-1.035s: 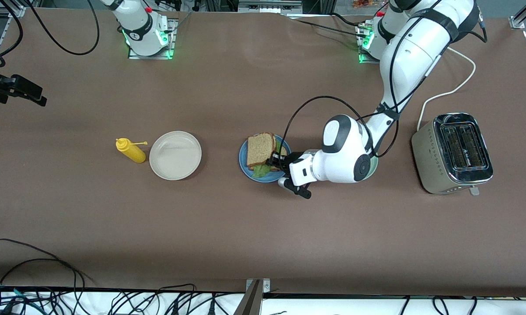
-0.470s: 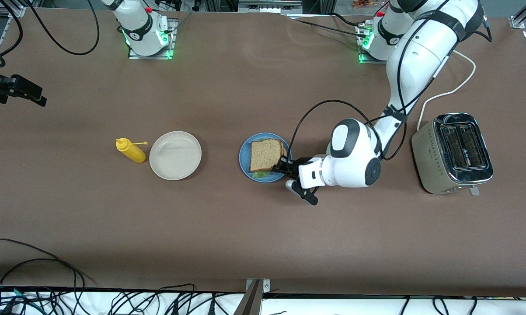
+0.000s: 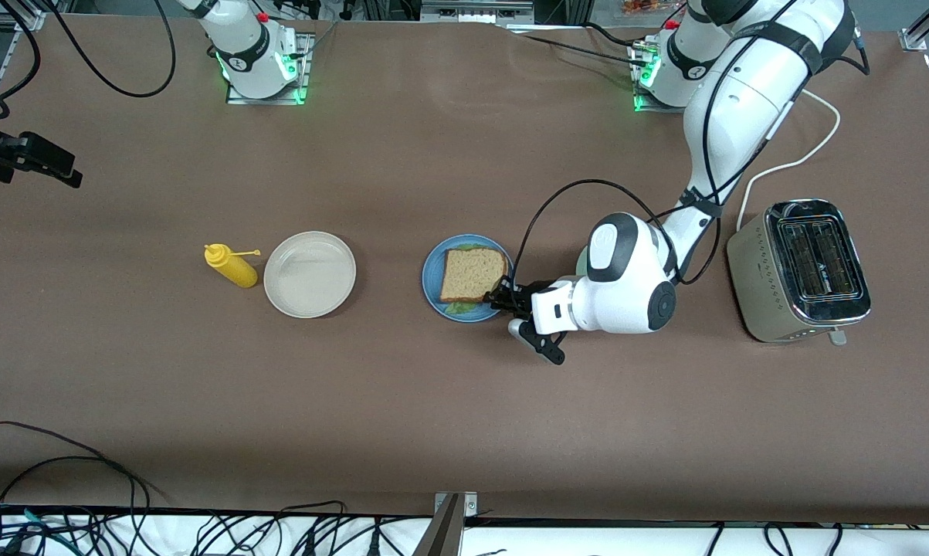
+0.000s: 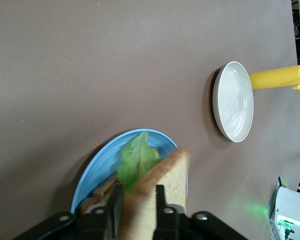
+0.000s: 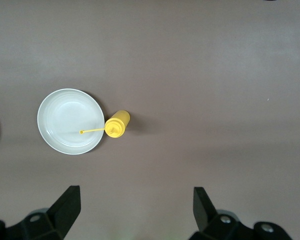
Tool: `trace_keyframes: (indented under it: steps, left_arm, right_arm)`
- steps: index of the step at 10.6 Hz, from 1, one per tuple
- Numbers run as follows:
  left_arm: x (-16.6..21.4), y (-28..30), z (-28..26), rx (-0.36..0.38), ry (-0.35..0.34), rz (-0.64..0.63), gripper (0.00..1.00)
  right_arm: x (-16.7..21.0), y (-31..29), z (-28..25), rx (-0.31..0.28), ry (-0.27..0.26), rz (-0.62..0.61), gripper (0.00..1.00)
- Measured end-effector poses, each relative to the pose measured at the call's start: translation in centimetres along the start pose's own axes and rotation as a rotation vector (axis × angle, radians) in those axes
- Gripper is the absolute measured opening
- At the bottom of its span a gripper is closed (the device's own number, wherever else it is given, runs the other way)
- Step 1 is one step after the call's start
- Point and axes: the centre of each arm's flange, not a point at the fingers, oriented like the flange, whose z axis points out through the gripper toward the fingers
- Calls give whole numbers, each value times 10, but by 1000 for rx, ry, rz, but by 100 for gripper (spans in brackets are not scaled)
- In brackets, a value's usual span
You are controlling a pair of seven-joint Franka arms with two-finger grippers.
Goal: Make sandwich in blue plate with both arms
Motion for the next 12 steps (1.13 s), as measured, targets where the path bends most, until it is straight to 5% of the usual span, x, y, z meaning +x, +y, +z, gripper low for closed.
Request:
trace_keyframes:
  steps: [5, 9, 12]
  left_arm:
    - [2, 1, -6, 57, -13, 48, 95]
    - [3, 36, -65, 171, -75, 70, 100]
    - [-6, 75, -135, 369, -110, 52, 100]
  right_arm:
    - [0, 0, 0, 0, 0, 0, 100]
    - [0, 0, 0, -1, 1, 0, 100]
    - [1, 0, 0, -1, 1, 0, 100]
